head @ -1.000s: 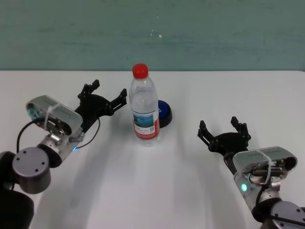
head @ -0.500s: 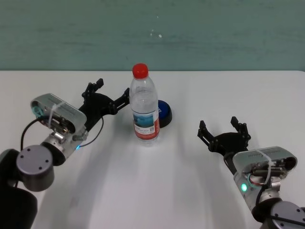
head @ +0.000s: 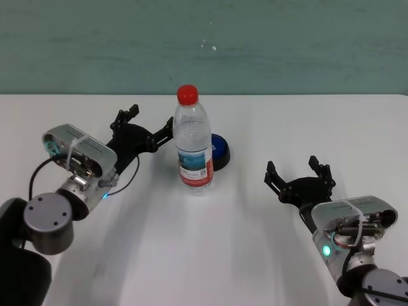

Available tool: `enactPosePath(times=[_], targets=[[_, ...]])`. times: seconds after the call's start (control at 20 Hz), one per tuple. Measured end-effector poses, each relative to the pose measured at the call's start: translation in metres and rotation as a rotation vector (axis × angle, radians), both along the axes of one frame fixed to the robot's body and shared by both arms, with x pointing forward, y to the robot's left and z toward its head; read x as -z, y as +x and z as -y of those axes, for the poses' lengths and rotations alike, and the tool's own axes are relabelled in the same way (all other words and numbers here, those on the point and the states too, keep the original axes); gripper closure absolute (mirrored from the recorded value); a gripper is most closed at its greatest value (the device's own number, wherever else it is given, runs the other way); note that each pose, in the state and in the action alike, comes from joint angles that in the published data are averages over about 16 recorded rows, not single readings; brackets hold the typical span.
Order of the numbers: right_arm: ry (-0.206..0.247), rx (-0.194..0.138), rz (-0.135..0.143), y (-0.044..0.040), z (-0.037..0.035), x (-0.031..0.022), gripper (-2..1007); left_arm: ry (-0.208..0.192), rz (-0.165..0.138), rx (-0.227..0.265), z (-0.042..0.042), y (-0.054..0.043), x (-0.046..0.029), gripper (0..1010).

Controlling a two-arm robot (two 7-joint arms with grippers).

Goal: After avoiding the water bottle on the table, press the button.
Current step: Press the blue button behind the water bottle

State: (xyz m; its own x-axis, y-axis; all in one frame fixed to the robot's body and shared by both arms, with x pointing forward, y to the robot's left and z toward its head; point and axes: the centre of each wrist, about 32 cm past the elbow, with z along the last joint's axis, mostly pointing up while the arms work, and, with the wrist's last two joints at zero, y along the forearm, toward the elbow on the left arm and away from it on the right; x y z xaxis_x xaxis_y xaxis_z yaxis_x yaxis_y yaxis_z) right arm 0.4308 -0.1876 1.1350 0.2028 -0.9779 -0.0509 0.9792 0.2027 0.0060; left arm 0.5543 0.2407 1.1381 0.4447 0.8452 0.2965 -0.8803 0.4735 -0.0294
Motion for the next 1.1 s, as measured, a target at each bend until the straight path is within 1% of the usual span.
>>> enactPosePath(times=[0.65,1.1], targets=[[0.000,0.000,0.000,0.0000,0.0000,0.0000,1,0.007,-0.004,-0.006,0.0002,0.0036,0.0012,0],[0.000,0.000,0.000,0.0000,0.0000,0.0000,1,0.016,-0.002,-0.003,0.0009,0.0100,0.0011,0]])
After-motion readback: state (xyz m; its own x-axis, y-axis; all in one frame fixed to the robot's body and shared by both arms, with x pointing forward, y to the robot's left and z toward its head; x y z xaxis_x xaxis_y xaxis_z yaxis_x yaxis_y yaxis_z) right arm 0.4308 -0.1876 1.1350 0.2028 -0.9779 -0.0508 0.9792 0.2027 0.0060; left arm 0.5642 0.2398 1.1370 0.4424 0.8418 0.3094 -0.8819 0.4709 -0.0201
